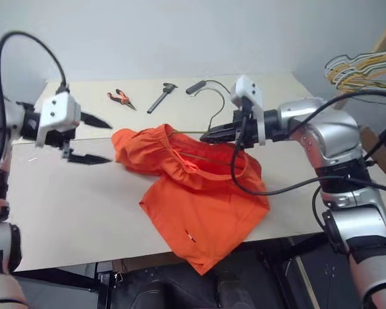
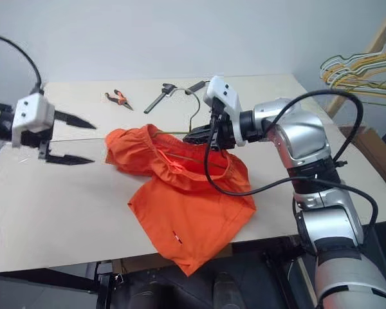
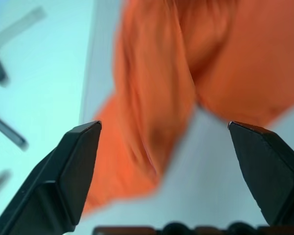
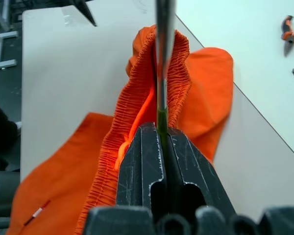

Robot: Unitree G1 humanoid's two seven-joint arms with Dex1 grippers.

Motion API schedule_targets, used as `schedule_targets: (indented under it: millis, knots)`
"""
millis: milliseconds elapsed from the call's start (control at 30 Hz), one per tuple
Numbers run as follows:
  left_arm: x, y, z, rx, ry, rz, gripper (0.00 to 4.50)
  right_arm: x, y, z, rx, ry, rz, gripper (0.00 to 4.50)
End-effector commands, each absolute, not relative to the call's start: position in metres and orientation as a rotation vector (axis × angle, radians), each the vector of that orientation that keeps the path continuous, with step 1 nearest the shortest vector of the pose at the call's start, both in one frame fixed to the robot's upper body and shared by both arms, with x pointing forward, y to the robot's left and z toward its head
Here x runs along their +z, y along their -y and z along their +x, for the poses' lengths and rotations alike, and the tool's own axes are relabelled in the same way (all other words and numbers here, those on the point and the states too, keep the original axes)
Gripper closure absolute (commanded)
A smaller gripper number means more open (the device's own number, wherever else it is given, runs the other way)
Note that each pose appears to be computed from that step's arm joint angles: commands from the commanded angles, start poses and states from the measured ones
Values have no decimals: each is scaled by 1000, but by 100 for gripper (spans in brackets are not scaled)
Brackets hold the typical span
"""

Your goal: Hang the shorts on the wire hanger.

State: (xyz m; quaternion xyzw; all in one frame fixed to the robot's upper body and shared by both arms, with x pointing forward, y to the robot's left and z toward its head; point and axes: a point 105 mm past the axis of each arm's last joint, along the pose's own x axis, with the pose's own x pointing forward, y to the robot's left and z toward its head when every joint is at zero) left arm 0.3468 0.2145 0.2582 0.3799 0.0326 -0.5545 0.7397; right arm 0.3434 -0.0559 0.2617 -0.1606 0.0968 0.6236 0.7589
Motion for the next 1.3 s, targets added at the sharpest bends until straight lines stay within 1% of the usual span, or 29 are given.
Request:
schedule_targets:
  millis: [33, 133, 233, 267, 333, 467, 533, 733, 833, 967, 1000, 1033, 1067, 1100, 1167, 1267, 1300]
  knots:
    - [269, -180, 363, -1230, 18, 803, 2, 287, 51, 340, 1385, -176, -377, 450]
    - [260, -162, 371, -1281, -3, 802, 2, 291, 48, 339, 1397, -176, -403, 450]
    - [243, -154, 382, -1294, -76, 884, 2, 292, 46, 337, 1408, -173, -433, 450]
    - [241, -152, 385, -1292, -90, 899, 20, 292, 45, 337, 1411, -173, -438, 450]
    - [241, -147, 387, -1315, -92, 908, 62, 292, 45, 336, 1415, -174, -440, 450]
    - [243, -140, 386, -1367, -85, 891, 193, 293, 45, 336, 1414, -172, -443, 450]
    - [240, -141, 385, -1384, -94, 896, 266, 294, 46, 336, 1410, -173, -445, 450]
    - [239, -142, 383, -1410, -98, 866, 448, 294, 47, 338, 1402, -176, -447, 450]
    - [239, -143, 382, -1412, -92, 845, 448, 292, 47, 340, 1385, -164, -469, 450]
    - [239, -144, 381, -1412, -90, 809, 450, 289, 53, 344, 1333, -171, -486, 333]
    - [239, -145, 381, -1409, -91, 801, 450, 291, 57, 345, 1318, -173, -478, 292]
    - [239, -146, 381, -1406, -94, 793, 450, 294, 63, 345, 1299, -165, -475, 266]
    - [238, -148, 381, -1400, -97, 785, 450, 299, 72, 344, 1272, -151, -468, 230]
    - [238, -150, 380, -1396, -101, 779, 450, 304, 80, 342, 1252, -135, -467, 190]
    - [237, -153, 380, -1391, -107, 768, 450, 313, 95, 334, 1225, -106, -465, 133]
    - [235, -155, 379, -1389, -114, 757, 450, 316, 113, 324, 1183, -93, -465, 26]
    - [235, -155, 378, -1389, -115, 756, 450, 316, 117, 321, 1174, -93, -466, 3]
